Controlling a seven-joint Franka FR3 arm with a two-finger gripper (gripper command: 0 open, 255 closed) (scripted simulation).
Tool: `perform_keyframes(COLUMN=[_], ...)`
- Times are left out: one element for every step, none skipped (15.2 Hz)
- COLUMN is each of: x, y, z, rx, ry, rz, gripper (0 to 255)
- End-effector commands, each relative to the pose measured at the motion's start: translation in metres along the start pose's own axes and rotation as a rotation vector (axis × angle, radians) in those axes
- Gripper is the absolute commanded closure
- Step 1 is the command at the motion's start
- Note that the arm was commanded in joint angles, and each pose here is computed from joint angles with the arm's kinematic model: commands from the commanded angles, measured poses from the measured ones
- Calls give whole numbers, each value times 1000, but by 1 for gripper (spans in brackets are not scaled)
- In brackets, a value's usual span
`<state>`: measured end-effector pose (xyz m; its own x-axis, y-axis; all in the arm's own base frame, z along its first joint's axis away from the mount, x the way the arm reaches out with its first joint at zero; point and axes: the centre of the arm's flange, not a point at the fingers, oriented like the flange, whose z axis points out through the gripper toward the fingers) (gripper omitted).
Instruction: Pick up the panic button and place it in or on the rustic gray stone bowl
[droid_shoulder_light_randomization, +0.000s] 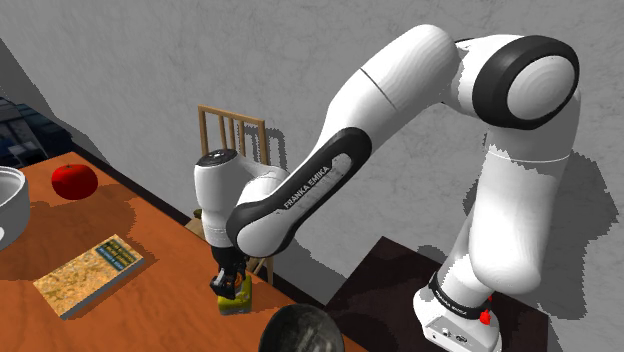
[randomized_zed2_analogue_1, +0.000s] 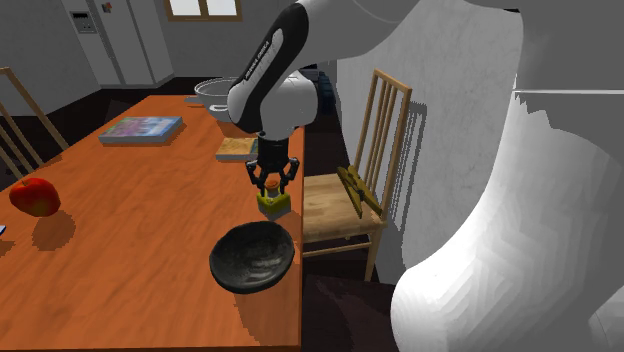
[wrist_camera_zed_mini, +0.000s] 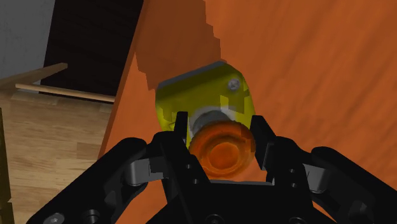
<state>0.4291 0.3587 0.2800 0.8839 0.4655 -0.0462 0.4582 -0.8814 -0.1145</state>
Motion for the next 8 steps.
perform_keyframes(x=[-1,-1,-1,-2,-2,-2,-2,-3], y=[0,0,-1,-1,-2,-3,-3,-4], z=[-3,-8,-14,-19,-24,-29,-35,-40], rx=[0,0,0,0,0,0,0,0], ry=[-5,-5,-5,-5,-5,-5,-5,-5], rz=[1,1,1,1,1,1,1,1], gripper=[255,255,255,255,255,255,255,255])
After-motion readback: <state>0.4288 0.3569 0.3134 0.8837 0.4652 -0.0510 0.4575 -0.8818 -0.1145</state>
